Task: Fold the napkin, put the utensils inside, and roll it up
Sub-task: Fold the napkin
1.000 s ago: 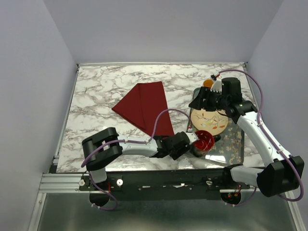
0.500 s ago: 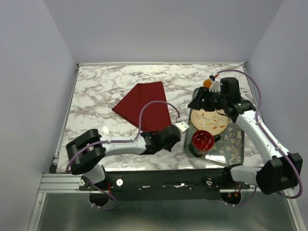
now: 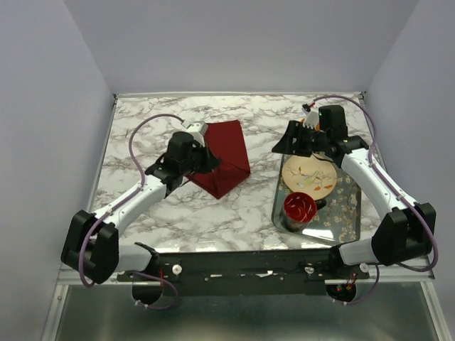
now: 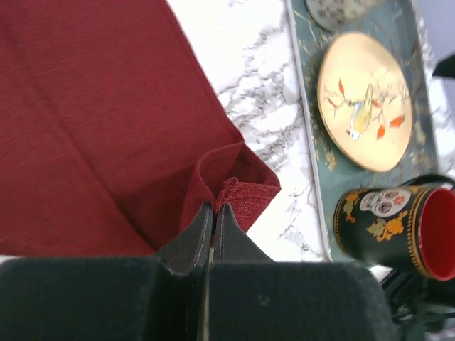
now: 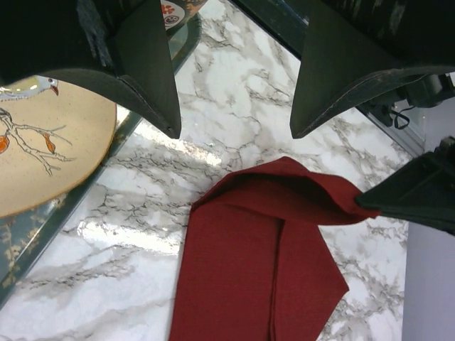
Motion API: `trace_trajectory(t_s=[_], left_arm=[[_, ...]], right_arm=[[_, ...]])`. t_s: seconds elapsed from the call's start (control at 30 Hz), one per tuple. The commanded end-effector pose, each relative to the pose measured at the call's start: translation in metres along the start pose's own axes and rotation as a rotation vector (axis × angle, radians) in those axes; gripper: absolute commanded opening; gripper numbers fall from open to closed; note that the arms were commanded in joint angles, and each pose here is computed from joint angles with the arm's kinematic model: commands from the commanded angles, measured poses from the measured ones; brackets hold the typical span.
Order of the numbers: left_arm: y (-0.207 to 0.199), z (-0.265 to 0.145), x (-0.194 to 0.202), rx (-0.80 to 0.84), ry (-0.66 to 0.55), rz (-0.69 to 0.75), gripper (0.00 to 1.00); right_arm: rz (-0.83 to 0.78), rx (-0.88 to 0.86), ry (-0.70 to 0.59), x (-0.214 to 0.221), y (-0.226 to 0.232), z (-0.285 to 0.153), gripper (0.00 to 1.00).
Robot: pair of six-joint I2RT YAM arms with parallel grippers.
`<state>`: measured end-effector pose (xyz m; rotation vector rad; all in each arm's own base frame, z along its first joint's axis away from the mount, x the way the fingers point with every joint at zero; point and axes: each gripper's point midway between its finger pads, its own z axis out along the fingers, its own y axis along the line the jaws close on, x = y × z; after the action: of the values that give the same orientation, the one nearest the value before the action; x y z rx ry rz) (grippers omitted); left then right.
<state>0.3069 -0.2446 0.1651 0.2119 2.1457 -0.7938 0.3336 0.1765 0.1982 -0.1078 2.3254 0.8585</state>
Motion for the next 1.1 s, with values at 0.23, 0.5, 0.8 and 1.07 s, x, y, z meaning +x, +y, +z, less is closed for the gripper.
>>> trace_trajectory(t_s=[0.23, 0.5, 0.8, 1.07], left_arm=[[0.074, -0.025, -0.038, 0.043, -0.076, -0.35, 0.0], [0.133, -0.028, -0.048, -0.062, -0.11, -0.447, 0.0], [0.186, -0.02, -0.047, -0.151, -0.11, -0.534, 0.0], [0.213, -0.014, -0.045, -0.224, -0.077, -0.574, 0.0]], right_arm=[[0.01, -0.075, 0.006, -0.02, 0.012, 0.015, 0.72], [0.004, -0.092, 0.043, -0.013, 0.016, 0.027, 0.72], [-0.013, -0.109, 0.089, -0.008, 0.028, 0.05, 0.72], [-0.043, -0.147, 0.146, 0.003, 0.056, 0.076, 0.72]])
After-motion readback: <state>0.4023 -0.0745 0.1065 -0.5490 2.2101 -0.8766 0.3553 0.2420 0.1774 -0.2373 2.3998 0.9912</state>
